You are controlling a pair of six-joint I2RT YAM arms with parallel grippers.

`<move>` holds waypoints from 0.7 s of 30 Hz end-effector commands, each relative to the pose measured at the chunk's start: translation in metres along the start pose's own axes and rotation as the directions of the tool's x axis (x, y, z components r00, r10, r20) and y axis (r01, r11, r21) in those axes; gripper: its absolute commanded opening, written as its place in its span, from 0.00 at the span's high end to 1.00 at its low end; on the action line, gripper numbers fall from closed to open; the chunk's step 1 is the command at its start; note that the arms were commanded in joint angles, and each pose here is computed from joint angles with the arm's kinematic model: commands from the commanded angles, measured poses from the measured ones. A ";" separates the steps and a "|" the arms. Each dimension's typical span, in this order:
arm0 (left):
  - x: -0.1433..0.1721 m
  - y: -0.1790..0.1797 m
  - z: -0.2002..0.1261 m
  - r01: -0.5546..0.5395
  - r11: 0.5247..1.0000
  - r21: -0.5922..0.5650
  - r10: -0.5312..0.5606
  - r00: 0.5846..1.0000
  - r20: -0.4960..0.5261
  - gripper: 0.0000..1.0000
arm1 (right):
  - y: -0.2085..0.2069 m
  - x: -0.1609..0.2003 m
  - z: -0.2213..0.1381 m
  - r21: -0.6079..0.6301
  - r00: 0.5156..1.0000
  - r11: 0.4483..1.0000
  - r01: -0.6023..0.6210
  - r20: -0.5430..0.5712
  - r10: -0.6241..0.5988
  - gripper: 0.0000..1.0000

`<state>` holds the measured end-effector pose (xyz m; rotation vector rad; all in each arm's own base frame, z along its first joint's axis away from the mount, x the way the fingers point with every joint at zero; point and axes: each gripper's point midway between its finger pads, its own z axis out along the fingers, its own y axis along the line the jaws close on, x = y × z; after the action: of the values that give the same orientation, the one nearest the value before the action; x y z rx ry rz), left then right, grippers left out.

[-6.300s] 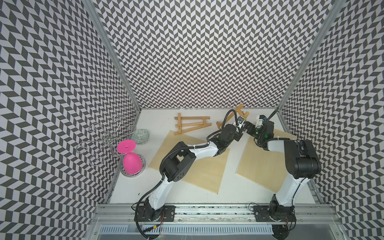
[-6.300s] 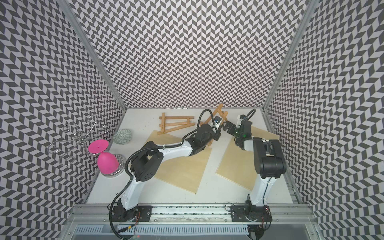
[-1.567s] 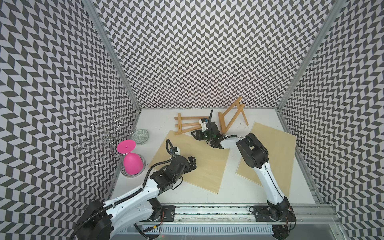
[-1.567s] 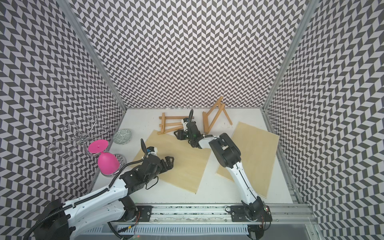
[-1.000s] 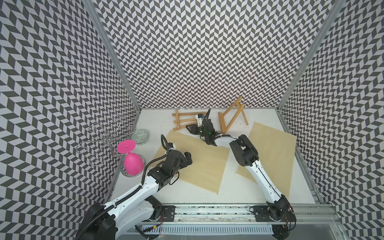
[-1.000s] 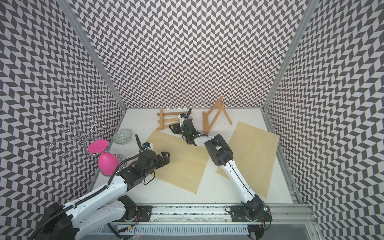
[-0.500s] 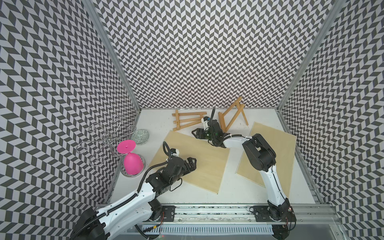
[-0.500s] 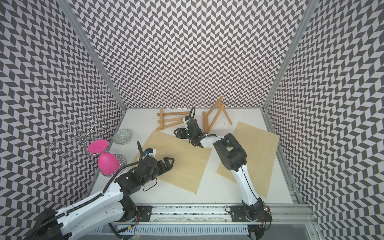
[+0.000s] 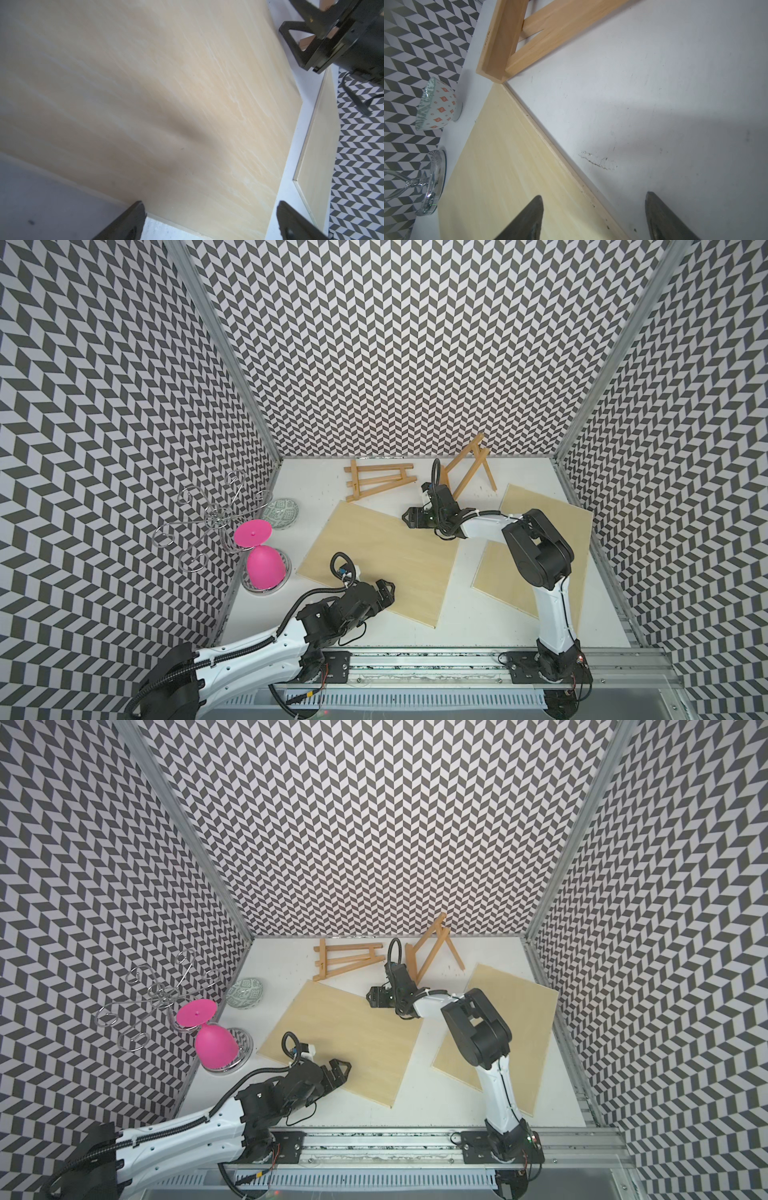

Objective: Assemble the easel
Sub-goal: Adjust the drawing board at the center of the board.

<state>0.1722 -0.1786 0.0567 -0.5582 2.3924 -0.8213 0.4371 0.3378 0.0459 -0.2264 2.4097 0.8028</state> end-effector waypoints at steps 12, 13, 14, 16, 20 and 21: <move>0.010 0.037 0.006 0.034 0.995 -0.091 -0.035 0.999 -0.006 0.00 | -0.005 0.043 -0.029 0.004 0.993 1.000 0.031 -0.118 -0.030 0.22; 0.010 0.036 0.005 0.032 0.995 -0.091 -0.033 0.999 -0.007 0.00 | -0.006 0.047 -0.032 0.011 0.992 1.000 0.030 -0.123 -0.028 0.22; 0.009 0.037 0.004 0.029 0.995 -0.100 -0.029 1.000 -0.003 0.00 | -0.008 0.050 -0.034 0.014 0.992 1.000 0.026 -0.126 -0.024 0.22; 0.008 0.041 -0.001 0.021 0.990 -0.136 -0.021 1.000 -0.001 0.00 | -0.010 0.054 -0.038 0.022 0.991 1.000 0.020 -0.131 -0.017 0.22; 0.008 0.054 -0.007 0.001 0.978 -0.211 -0.003 1.000 -0.006 0.00 | -0.012 0.060 -0.045 0.028 0.991 0.999 0.022 -0.132 -0.018 0.21; 0.009 0.058 -0.008 0.003 0.974 -0.226 -0.005 1.000 -0.009 0.00 | -0.013 0.061 -0.046 0.027 0.990 0.999 0.026 -0.136 -0.022 0.21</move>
<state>0.1690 -0.1740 0.0552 -0.6187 2.3875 -0.8101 0.3891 0.3079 0.0437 -0.2909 2.4689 0.7775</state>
